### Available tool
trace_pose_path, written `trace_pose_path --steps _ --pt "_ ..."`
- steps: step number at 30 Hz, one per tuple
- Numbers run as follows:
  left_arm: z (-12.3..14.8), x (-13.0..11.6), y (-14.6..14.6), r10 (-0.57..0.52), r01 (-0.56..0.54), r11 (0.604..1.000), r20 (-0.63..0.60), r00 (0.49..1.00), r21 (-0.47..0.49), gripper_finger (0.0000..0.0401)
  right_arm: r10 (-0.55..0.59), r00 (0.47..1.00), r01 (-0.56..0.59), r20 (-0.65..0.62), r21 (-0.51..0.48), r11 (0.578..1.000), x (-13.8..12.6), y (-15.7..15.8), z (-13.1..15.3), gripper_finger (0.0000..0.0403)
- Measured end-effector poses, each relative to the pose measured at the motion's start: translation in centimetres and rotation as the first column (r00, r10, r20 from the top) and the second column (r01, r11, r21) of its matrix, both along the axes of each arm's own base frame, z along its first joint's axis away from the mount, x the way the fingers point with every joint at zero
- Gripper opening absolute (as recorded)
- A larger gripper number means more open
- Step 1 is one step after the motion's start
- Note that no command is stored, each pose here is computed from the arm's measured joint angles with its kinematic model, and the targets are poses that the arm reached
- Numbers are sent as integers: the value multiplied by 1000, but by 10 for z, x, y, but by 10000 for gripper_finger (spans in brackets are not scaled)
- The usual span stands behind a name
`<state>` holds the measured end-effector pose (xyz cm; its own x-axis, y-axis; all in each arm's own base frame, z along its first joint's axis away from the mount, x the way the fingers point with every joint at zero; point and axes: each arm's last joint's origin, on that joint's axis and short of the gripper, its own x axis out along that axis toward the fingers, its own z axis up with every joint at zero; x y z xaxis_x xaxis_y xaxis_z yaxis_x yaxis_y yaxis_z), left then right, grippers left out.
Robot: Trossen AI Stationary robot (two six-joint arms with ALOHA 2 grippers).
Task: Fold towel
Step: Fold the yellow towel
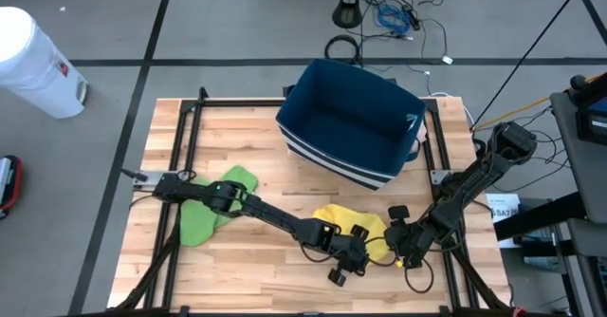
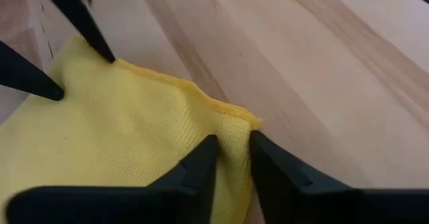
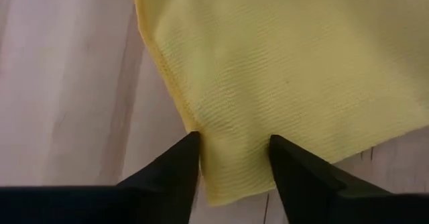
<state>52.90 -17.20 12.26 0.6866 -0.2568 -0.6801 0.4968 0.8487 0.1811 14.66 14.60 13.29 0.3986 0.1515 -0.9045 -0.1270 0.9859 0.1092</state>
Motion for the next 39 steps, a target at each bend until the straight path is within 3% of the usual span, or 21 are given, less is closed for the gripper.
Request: trace_pose_path --steps 5,17,22,28,34,39 --pt "0 0 1 -6 6 1000 2 1000 19 11 -2 1000 2 4 6 1000 0 0 -1 137" --pt "-3 -5 -1 -11 13 999 -58 998 38 3 13 999 -16 53 71 997 -1 4 7 204" --pt "-4 -6 -1 -12 14 999 -67 998 41 2 56 995 -62 83 68 996 -1 7 9 208" --pt "-4 -6 -1 -12 15 999 -69 998 41 1 126 988 -126 86 -4 992 -8 14 3 193" --pt "-4 -6 -2 -28 30 999 -74 997 25 1 87 995 -83 53 -76 994 -9 15 -9 172" --pt "-4 -7 -4 -41 42 999 -76 996 16 1 73 997 -69 33 -92 993 -8 15 -14 116"
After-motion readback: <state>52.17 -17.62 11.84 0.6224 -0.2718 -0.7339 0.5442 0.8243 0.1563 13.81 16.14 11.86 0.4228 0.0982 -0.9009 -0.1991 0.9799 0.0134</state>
